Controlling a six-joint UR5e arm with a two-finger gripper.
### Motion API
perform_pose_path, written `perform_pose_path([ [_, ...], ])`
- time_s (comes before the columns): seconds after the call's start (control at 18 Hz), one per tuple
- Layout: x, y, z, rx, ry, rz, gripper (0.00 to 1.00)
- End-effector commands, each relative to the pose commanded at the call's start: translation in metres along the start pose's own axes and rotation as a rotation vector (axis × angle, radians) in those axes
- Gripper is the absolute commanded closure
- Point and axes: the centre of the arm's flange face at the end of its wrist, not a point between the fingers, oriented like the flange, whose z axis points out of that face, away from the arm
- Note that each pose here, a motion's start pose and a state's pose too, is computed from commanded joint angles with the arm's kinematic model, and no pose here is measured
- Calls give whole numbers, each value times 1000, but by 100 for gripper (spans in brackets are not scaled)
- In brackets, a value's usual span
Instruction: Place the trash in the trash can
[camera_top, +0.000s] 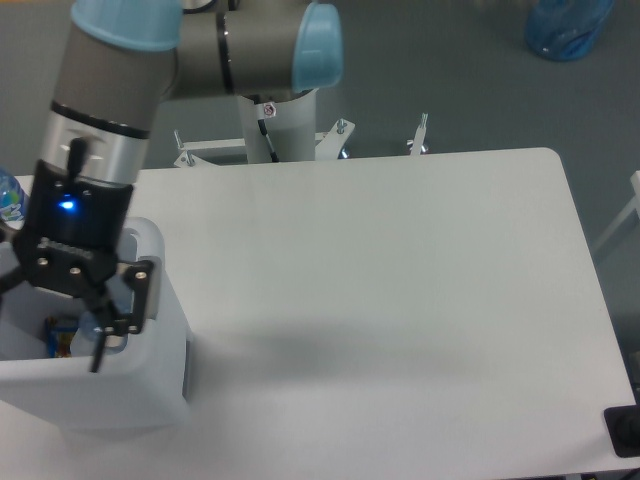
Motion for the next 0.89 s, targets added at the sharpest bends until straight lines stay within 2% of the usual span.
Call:
perform_pose_path([
  [0.17, -36, -7, -14, -4, -172, 116, 0],
  [0.28, -67, -13, -40, 1, -300, 121, 0],
  [0.5, -111, -13, -64, -9, -380, 146, 0],
  [0.61, -136, -8, -82, -49, -424, 178, 0],
  [0.72, -158, -3, -100, -117, -449, 277, 0],
  [0.89, -175, 9, -108, -248, -430, 389, 0],
])
